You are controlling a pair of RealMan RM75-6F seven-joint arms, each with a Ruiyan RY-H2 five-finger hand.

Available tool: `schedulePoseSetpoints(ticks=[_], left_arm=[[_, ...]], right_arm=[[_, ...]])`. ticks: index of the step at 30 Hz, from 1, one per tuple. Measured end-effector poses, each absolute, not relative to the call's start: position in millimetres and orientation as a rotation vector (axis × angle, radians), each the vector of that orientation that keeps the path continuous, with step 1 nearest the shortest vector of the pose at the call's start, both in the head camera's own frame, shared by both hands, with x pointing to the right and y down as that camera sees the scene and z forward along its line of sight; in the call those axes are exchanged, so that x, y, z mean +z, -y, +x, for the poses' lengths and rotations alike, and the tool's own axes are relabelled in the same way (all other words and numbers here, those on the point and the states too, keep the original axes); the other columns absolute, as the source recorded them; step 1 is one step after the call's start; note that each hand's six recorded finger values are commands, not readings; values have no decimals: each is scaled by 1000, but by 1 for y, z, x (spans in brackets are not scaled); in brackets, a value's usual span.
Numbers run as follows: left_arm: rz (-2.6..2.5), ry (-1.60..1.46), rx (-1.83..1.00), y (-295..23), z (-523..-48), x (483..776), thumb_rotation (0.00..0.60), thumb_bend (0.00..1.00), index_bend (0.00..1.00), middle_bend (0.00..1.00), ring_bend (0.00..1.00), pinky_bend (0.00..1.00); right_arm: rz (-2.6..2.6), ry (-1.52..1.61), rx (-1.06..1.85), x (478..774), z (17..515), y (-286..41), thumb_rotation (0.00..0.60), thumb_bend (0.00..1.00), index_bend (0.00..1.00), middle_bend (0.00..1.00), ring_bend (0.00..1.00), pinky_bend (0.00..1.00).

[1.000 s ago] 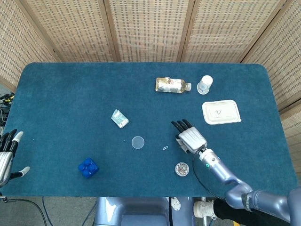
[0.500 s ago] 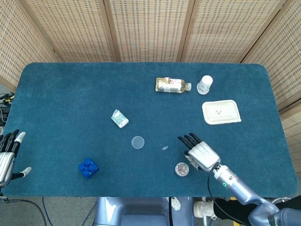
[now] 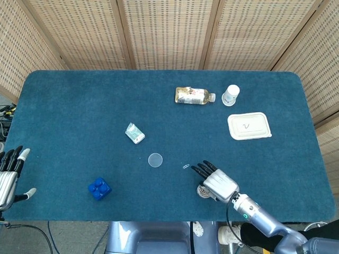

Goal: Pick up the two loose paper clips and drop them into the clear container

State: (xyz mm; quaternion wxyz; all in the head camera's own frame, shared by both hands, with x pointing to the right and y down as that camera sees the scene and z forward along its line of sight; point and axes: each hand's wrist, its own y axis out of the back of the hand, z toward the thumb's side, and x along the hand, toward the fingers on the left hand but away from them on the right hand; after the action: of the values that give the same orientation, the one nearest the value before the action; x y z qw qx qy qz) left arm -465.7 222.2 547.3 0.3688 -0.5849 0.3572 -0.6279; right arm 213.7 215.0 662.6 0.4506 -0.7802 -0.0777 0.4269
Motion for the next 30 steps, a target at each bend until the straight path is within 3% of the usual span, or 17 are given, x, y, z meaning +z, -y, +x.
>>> schedulePoseSetpoints(ticks=[18, 19, 23, 30], left_arm=[[-1500, -928, -1619, -221, -470, 546, 600, 40, 0, 0, 0, 0], [-1500, -927, -1618, -221, -470, 546, 600, 40, 0, 0, 0, 0], [-1501, -923, -1618, -221, -469, 547, 600, 40, 0, 0, 0, 0], [-1502, -921, -1622, -221, -469, 548, 600, 40, 0, 0, 0, 0]], right_arm=[[-1895, 152, 1104, 676, 214, -214, 600, 469, 637, 25, 0, 0], [-1895, 150, 1104, 676, 215, -215, 600, 443, 607, 25, 0, 0], [-1891, 153, 1101, 675, 216, -216, 600, 166, 412, 26, 0, 0], [-1873, 187, 1102, 671, 216, -212, 600, 126, 351, 26, 0, 0]])
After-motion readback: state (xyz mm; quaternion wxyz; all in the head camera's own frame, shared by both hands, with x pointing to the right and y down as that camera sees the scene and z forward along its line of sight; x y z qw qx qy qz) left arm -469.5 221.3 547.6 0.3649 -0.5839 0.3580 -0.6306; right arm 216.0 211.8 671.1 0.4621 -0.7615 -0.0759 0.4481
